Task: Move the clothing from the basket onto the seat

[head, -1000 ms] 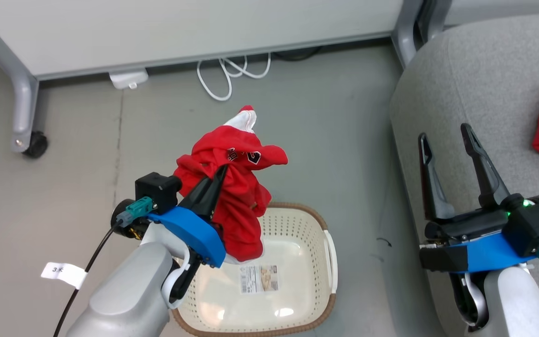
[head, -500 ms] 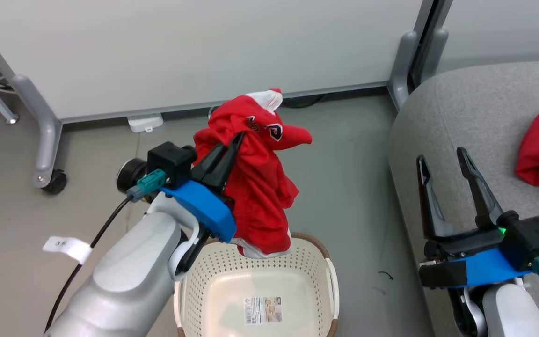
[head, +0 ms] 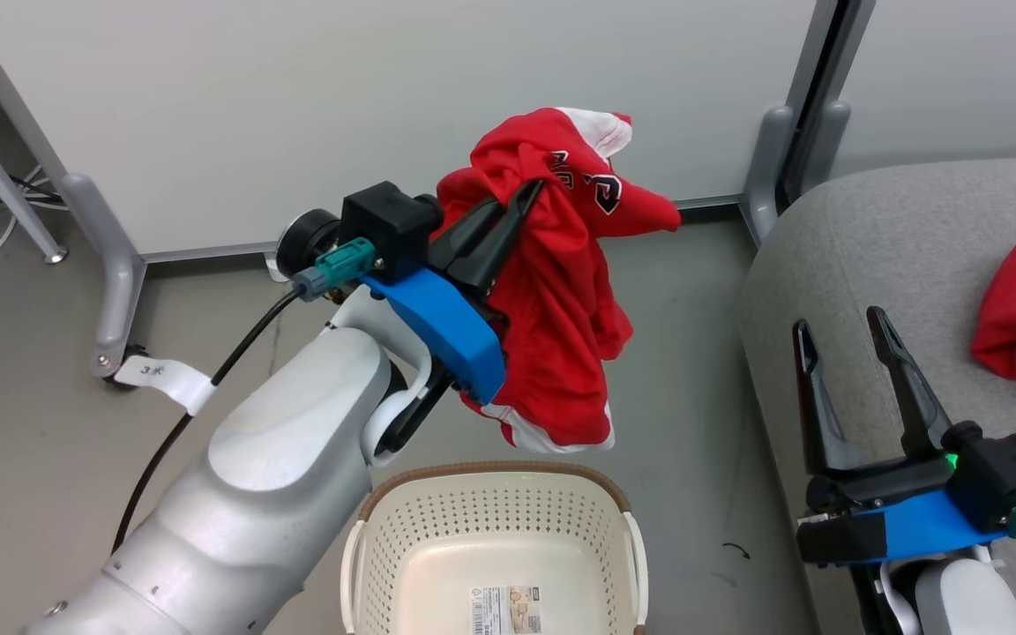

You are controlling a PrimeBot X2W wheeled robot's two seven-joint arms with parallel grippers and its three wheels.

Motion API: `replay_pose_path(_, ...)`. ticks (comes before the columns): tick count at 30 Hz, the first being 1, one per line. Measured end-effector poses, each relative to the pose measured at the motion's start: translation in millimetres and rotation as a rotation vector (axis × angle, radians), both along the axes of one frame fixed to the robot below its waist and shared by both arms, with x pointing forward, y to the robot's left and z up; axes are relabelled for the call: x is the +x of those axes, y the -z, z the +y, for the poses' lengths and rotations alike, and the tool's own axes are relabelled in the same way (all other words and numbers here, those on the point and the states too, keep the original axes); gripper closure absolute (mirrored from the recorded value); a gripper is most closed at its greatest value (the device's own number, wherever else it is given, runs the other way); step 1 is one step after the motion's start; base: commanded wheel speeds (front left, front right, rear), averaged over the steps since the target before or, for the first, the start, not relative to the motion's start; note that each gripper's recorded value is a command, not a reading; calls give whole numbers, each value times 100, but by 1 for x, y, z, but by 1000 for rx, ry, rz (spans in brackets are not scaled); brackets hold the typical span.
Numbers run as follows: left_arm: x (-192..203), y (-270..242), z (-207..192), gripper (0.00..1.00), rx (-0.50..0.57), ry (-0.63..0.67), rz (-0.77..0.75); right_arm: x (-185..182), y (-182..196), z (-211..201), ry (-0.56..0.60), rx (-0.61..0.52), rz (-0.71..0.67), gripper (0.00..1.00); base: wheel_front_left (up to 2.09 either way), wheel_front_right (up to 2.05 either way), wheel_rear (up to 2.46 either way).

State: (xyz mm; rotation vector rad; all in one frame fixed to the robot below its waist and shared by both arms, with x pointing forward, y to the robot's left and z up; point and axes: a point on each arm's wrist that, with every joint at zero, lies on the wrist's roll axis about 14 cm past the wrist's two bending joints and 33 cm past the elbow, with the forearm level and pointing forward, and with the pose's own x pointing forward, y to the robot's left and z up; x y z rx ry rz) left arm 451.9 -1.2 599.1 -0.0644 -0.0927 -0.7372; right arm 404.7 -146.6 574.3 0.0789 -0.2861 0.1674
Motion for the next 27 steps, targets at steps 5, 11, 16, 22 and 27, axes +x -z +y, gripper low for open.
replay_pose_path(5, -5, -15, -9, 100, -20, 27, -4, -2, -1, 4, -13, 3, -3, 0, 0, 0, 0)
replay_pose_path(11, -10, -19, -16, 100, -19, 45, -5, -3, -5, 12, -36, 8, -15, 0, 0, 0, 0)
replay_pose_path(16, -12, -17, -19, 100, -13, 54, 1, -3, -13, 24, -71, -3, -42, 0, 0, 0, 0)
replay_pose_path(22, -11, -16, -18, 100, -6, 51, 5, -3, -31, 59, -169, -34, -100, 0, 0, 0, 0)
replay_pose_path(27, -13, -15, -20, 100, -4, 57, 1, 3, -48, 82, -234, -56, -150, 0, 0, 0, 0)
